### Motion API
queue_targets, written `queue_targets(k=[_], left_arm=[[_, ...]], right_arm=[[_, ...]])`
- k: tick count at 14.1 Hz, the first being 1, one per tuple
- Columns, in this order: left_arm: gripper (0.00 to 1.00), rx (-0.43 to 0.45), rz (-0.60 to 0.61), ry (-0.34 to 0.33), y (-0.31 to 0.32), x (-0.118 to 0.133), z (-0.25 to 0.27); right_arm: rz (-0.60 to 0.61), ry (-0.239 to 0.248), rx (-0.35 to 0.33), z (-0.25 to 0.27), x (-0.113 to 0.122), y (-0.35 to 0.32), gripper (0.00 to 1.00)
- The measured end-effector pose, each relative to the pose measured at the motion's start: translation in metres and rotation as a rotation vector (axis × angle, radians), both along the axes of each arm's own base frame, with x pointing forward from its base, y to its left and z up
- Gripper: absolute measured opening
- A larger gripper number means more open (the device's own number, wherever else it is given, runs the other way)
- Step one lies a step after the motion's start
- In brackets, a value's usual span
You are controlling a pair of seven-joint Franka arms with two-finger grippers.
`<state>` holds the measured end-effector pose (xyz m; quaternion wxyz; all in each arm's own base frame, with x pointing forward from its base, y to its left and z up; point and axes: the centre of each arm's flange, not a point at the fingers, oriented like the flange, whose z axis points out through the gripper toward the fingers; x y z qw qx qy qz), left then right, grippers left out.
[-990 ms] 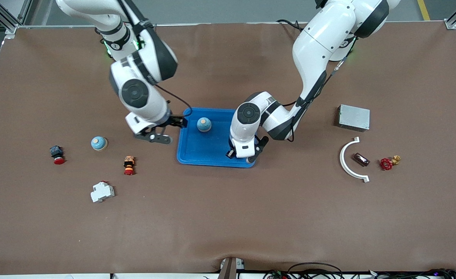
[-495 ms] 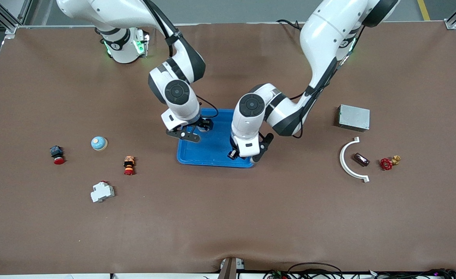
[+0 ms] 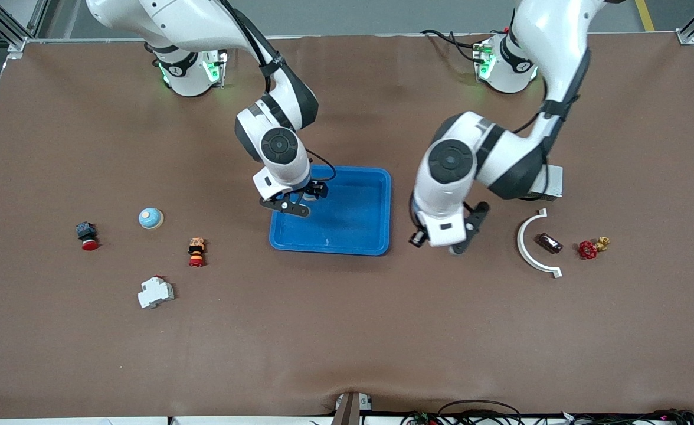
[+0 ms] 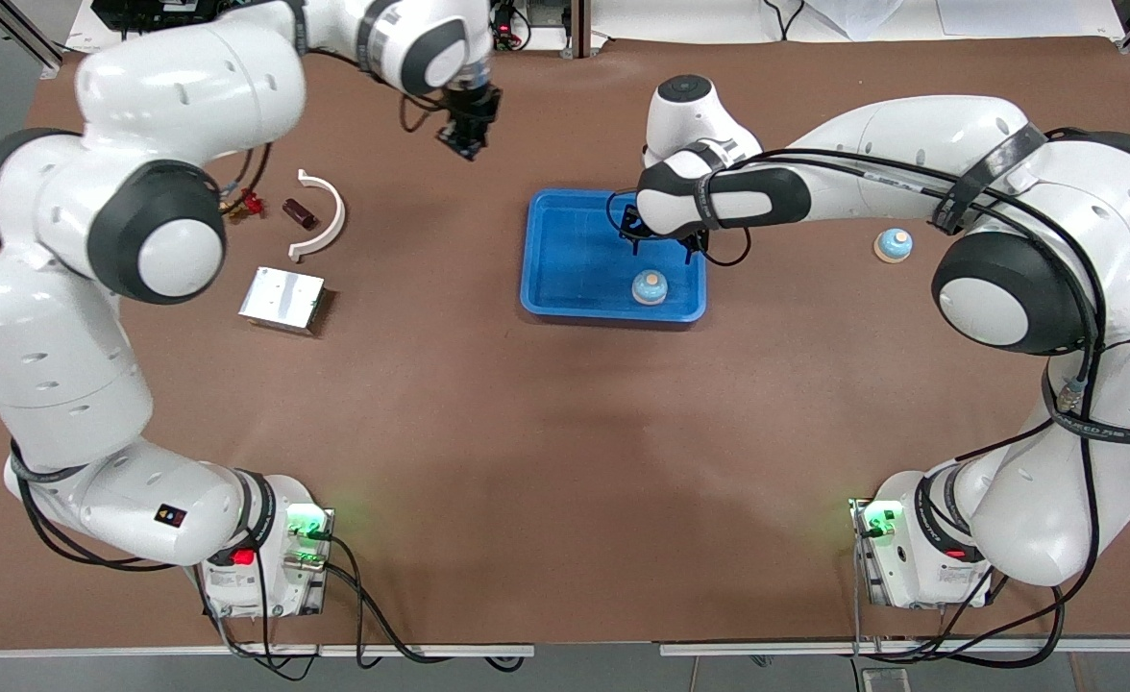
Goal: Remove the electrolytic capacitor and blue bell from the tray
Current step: 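Grasp the second bell with the right gripper while the left carries the capacitor, then place the capacitor beside the arc while the right gripper lifts the bell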
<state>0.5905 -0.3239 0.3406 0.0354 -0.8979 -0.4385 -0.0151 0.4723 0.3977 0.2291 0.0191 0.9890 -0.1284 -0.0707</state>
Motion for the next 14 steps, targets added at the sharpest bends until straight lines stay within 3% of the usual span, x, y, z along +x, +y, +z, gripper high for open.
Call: queue_targets(k=[3,7,11,13,14], left_arm=[[0.34,0.033,-0.044,0.070,0.078,0.006,-0.020],[0.34,0.042,-0.007,0.146,0.153,0.013,-0.055],[0.34,0.027,-0.003,0.196,0.157,0.009,-0.114],[0.34,0.007,-0.005,0.185,0.155,0.009,-0.138],[0.34,-0.003,-0.004,0.176,0.156,0.008,-0.148]], right_arm=[[0.004,0.006,-0.007,-0.018,-0.003,0.001,1.00],[0.028,-0.001,-0.006,-0.040,-0.016,0.015,1.00],[0.038,0.012,-0.018,-0.056,-0.023,0.018,1.00],[0.038,0.010,-0.018,-0.058,-0.023,0.017,1.00],[0.038,0.007,-0.015,-0.058,-0.023,0.018,0.95]])
